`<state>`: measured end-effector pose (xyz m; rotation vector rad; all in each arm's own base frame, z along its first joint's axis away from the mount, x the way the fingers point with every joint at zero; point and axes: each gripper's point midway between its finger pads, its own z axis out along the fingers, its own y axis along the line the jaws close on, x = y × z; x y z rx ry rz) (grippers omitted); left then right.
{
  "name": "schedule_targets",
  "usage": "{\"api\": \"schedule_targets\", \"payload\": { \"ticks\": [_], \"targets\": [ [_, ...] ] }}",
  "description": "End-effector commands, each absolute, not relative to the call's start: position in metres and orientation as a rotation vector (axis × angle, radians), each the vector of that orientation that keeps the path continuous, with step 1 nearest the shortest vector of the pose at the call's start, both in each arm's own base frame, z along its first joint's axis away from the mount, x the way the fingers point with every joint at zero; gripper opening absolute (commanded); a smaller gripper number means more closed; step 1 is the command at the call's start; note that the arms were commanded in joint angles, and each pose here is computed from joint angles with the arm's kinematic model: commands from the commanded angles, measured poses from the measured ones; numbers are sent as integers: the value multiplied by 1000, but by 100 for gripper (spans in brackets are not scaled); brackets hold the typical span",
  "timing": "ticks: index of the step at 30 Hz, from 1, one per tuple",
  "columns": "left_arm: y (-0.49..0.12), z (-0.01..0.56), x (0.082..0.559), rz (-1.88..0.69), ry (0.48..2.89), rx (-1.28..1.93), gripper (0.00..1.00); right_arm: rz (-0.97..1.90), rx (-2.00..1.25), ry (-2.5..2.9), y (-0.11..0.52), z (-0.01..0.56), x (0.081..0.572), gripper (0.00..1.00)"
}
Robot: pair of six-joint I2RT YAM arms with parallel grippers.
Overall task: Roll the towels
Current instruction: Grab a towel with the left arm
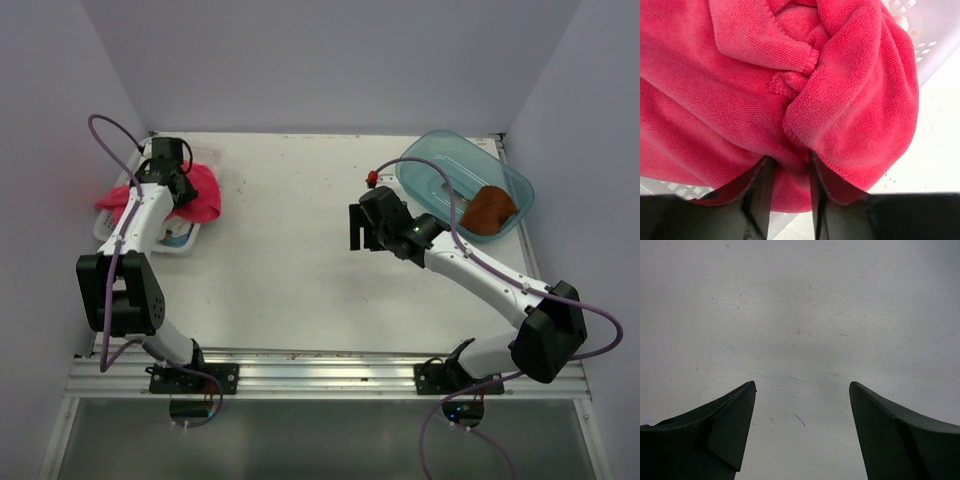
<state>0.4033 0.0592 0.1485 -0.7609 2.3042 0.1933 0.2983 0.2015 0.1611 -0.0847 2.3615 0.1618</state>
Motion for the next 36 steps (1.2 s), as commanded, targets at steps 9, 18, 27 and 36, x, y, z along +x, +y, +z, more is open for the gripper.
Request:
{"api": "schedule_targets", "payload": {
  "ticks": [9,18,27,36],
  "targets": [
    [58,220,416,112,2103,-702,0,164,-37,2327,197,173,296,79],
    [10,344,392,-164,1873,-374,0,164,-11,2314,198,176,300,79],
    [-124,368,361,-554,1889,-33,0,109,61,2243,178,194,301,80],
    [-259,259,320,-878,2137,196,26,29,93,2211,153,198,292,81]
  ]
}}
